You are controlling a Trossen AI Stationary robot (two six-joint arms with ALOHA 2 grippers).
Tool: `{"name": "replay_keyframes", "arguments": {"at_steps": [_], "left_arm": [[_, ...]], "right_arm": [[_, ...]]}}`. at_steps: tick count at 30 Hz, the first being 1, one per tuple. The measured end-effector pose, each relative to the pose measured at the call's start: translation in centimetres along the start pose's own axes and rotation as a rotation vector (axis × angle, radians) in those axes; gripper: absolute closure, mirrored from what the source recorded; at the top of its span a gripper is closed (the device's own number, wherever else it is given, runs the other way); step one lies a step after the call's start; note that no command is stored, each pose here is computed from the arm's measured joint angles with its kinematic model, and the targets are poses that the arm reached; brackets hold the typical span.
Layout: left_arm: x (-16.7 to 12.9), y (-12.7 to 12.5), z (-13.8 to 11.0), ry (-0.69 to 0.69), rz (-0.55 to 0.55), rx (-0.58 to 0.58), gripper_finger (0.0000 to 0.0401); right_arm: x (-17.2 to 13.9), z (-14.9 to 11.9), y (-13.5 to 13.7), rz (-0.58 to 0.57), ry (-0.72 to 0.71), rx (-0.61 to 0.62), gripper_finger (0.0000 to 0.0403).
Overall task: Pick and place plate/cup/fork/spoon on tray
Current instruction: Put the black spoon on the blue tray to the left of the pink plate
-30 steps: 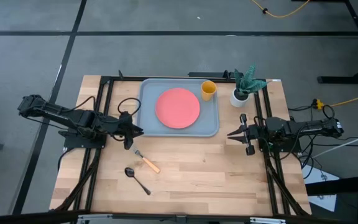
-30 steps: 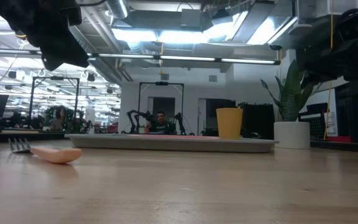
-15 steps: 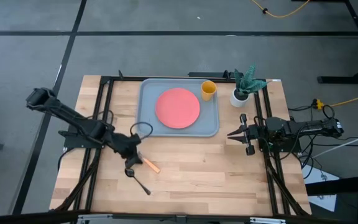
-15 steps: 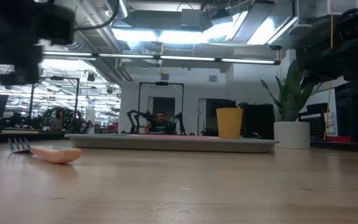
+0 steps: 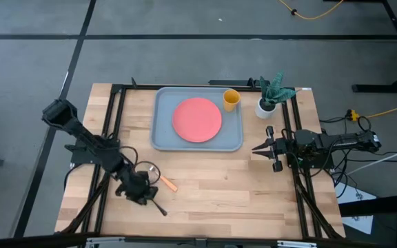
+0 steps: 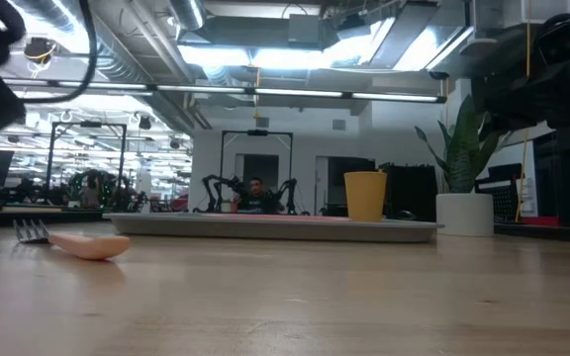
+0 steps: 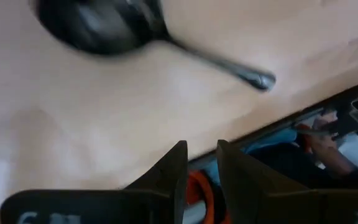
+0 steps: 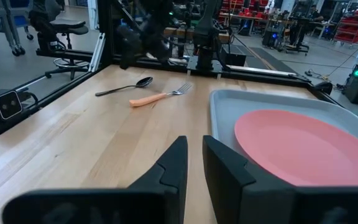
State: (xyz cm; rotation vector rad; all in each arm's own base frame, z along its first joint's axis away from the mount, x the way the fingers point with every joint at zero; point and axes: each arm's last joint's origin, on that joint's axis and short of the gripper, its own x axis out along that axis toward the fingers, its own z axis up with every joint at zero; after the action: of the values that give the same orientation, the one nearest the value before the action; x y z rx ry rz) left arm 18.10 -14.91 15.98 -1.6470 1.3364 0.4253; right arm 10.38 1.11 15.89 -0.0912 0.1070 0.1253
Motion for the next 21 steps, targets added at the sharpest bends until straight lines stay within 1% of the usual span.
{"name": "replay_keyframes", "arguments": {"at_steps": [2, 4, 6, 8, 10, 11, 16, 21], "left_arm": [[0.5, -0.9, -0.7, 0.014, 0.008, -0.02, 0.0321], [1.2, -1.6, -1.1, -0.002, 0.038, -0.032, 0.0321], [1.9, -1.8, -0.8, -0.059, 0.113, -0.061, 0.0321], [2.8, -1.6, -0.2, -0.115, 0.218, -0.108, 0.0321], [3.7, -1.5, 0.2, -0.119, 0.298, -0.142, 0.0321], [4.0, -1.7, 0.3, -0.112, 0.313, -0.139, 0.0321], [4.9, -2.6, 0.8, -0.132, 0.315, -0.125, 0.0321], [4.5, -3.1, 2.2, -0.181, 0.314, -0.132, 0.0321]], "right_arm": [[0.0, 0.0, 0.0, 0.0, 0.0, 0.0, 0.0347], [0.0, 0.0, 0.0, 0.0, 0.0, 0.0, 0.0347], [0.0, 0.0, 0.0, 0.0, 0.0, 0.0, 0.0347], [0.0, 0.0, 0.0, 0.0, 0.0, 0.0, 0.0347], [0.0, 0.0, 0.0, 0.0, 0.0, 0.0, 0.0347], [0.0, 0.0, 0.0, 0.0, 0.0, 0.0, 0.0347], [0.0, 0.0, 0.0, 0.0, 0.0, 0.0, 0.0347], [0.0, 0.0, 0.0, 0.0, 0.0, 0.0, 0.0347]]}}
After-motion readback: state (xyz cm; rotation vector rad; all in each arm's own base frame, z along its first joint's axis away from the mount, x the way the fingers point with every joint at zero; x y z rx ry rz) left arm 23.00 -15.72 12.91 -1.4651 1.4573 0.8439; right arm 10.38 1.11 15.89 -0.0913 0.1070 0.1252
